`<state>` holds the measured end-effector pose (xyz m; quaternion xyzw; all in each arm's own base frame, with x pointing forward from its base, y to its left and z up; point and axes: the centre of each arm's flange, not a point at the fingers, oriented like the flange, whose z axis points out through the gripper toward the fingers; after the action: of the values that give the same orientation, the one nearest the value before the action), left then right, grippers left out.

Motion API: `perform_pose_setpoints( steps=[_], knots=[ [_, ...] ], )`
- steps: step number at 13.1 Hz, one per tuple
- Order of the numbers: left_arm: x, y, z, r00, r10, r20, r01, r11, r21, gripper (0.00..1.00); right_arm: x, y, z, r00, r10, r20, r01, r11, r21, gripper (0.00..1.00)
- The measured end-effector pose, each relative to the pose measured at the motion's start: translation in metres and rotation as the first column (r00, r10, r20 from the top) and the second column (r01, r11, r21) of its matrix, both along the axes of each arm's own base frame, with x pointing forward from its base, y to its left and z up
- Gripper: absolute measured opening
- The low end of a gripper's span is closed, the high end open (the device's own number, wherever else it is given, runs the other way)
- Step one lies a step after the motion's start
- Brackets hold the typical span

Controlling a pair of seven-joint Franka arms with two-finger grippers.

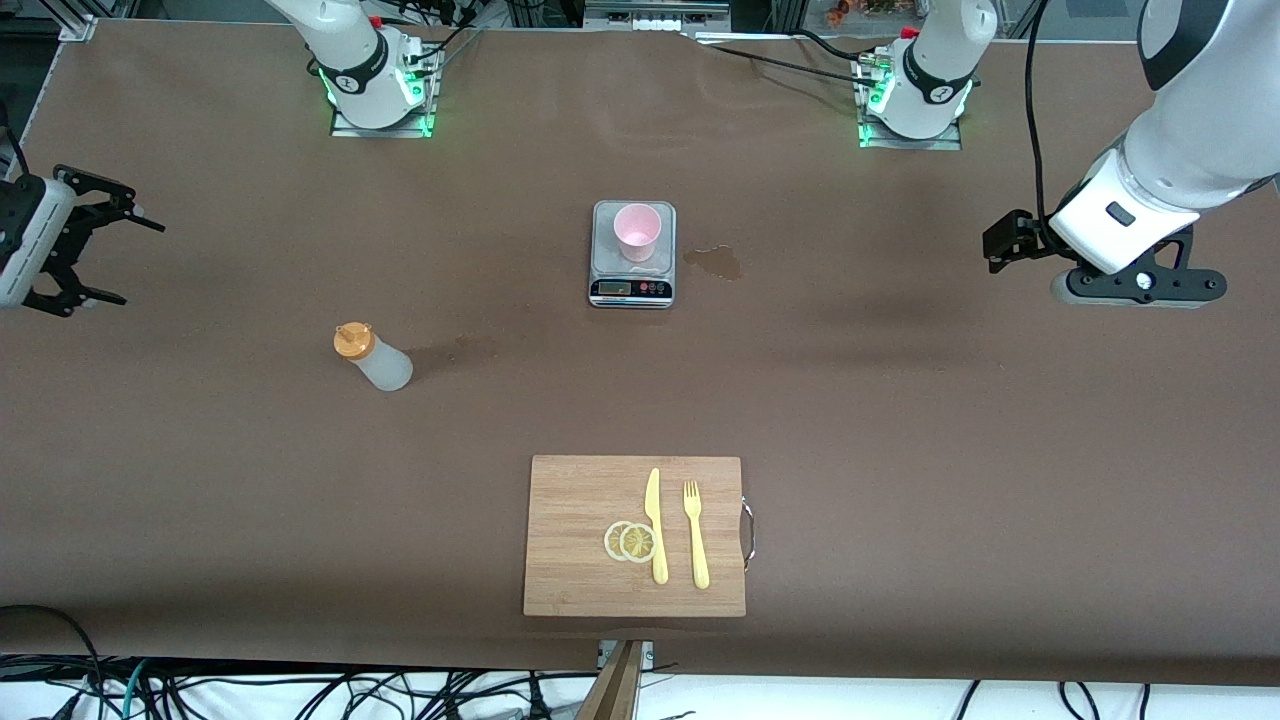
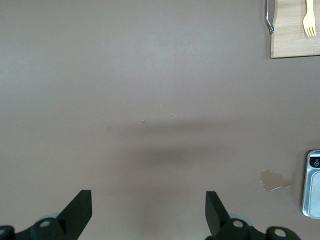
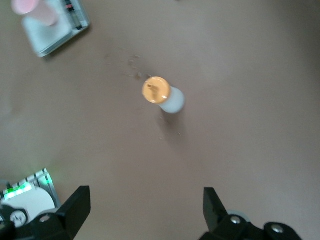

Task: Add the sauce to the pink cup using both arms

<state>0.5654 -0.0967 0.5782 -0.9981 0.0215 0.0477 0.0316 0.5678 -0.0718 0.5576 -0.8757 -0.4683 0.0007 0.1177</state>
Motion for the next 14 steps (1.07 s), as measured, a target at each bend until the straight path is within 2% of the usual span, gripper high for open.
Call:
perform_pose_setpoints(
  steps=[1, 3, 5, 7, 10, 12, 14],
  knots=[
    [0.000, -0.001, 0.002, 1.000, -0.014, 0.001, 0.014, 1.000, -0.010, 1.00, -0.003, 0.005, 0.010, 0.996, -0.091, -0.002, 0.091, 0.995, -0.043, 1.00],
    [-0.001, -0.004, 0.005, 0.999, -0.038, 0.009, 0.038, 0.999, -0.026, 1.00, -0.011, 0.019, 0.027, 0.964, -0.264, 0.006, 0.263, 0.957, -0.120, 1.00],
    [-0.002, -0.006, 0.007, 0.998, -0.050, 0.034, 0.051, 0.998, -0.028, 1.00, -0.015, 0.038, 0.035, 0.903, -0.429, 0.011, 0.425, 0.890, -0.165, 1.00],
    [-0.006, -0.003, 0.005, 0.996, -0.078, 0.045, 0.080, 0.996, -0.028, 1.00, -0.015, 0.055, 0.035, 0.834, -0.551, 0.006, 0.542, 0.819, -0.189, 1.00],
    [-0.008, 0.005, 0.004, 0.994, -0.103, 0.045, 0.104, 0.994, -0.028, 1.00, -0.021, 0.063, 0.037, 0.744, -0.669, -0.008, 0.648, 0.724, -0.235, 1.00],
    [-0.008, 0.006, 0.004, 0.994, -0.102, 0.045, 0.103, 0.994, -0.028, 1.00, -0.027, 0.062, 0.042, 0.698, -0.716, -0.005, 0.692, 0.677, -0.251, 1.00],
    [-0.008, 0.006, 0.004, 0.994, -0.101, 0.045, 0.103, 0.994, -0.028, 1.00, -0.030, 0.060, 0.047, 0.674, -0.738, 0.020, 0.714, 0.646, -0.270, 1.00]
  ],
)
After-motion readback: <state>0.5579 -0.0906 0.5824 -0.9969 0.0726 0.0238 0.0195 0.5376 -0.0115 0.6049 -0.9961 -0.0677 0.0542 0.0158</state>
